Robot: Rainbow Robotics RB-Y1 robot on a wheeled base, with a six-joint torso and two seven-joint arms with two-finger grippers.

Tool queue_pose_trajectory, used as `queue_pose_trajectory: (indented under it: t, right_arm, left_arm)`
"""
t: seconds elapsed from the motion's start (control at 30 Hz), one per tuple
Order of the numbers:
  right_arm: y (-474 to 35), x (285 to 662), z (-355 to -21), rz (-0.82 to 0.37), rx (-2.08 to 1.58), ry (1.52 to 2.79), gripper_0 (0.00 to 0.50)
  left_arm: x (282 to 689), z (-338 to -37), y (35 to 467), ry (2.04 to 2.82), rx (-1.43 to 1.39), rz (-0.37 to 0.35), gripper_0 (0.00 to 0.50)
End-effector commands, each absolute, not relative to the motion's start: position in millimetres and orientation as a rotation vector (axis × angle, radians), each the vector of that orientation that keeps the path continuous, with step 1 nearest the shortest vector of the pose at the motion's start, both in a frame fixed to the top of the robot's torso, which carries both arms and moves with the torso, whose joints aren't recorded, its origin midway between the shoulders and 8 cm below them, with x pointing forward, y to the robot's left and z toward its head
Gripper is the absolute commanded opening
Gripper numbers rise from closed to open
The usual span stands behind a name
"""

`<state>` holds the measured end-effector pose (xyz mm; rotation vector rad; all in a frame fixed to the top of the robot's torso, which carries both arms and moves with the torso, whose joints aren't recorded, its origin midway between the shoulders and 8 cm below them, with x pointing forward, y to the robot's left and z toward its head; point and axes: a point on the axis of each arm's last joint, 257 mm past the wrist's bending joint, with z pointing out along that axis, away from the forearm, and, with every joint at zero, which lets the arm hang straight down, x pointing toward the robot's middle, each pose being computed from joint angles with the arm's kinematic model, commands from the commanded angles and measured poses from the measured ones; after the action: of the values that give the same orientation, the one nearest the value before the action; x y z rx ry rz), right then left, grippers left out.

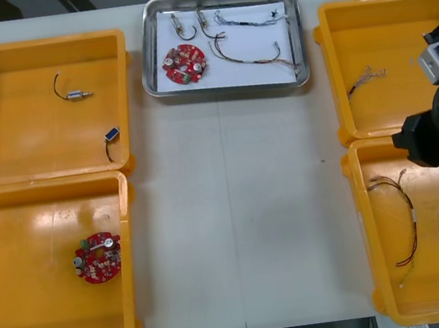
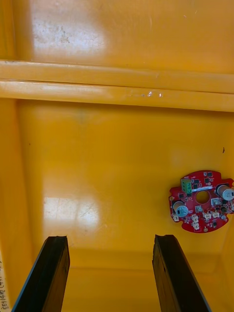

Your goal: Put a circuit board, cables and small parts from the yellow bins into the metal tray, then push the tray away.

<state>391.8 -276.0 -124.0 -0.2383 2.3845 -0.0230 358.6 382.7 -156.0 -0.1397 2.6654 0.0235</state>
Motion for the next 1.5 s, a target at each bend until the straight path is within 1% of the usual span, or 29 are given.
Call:
queue_pose_trajectory:
  t: [0.03,0.2,0.3,0.63,1.17,1.5]
  right_arm:
    - [-321,376,-121,-0.058,-0.089,2.399,0.5]
    - [-349,368,-127,-0.022,0.004,2.438,0.5]
    - [-366,366,-136,0.002,0.063,2.479,0.5]
    - [-395,365,-147,-0.047,0.076,2.557,0.5]
    - [-396,365,-157,0.007,0.101,2.614,0.5]
    - [-399,365,-154,-0.003,0.116,2.612,0.5]
  left_arm:
    - [354,-154,382,2.651,-0.229,-0.003,0.5]
    - [354,-154,382,2.651,-0.229,-0.003,0.5]
    - [354,-154,382,2.651,-0.229,-0.003,0.5]
    - [354,-154,382,2.651,-0.229,-0.003,0.5]
    - [354,-154,382,2.651,-0.229,-0.003,0.5]
    - [354,-154,382,2.651,-0.229,-0.003,0.5]
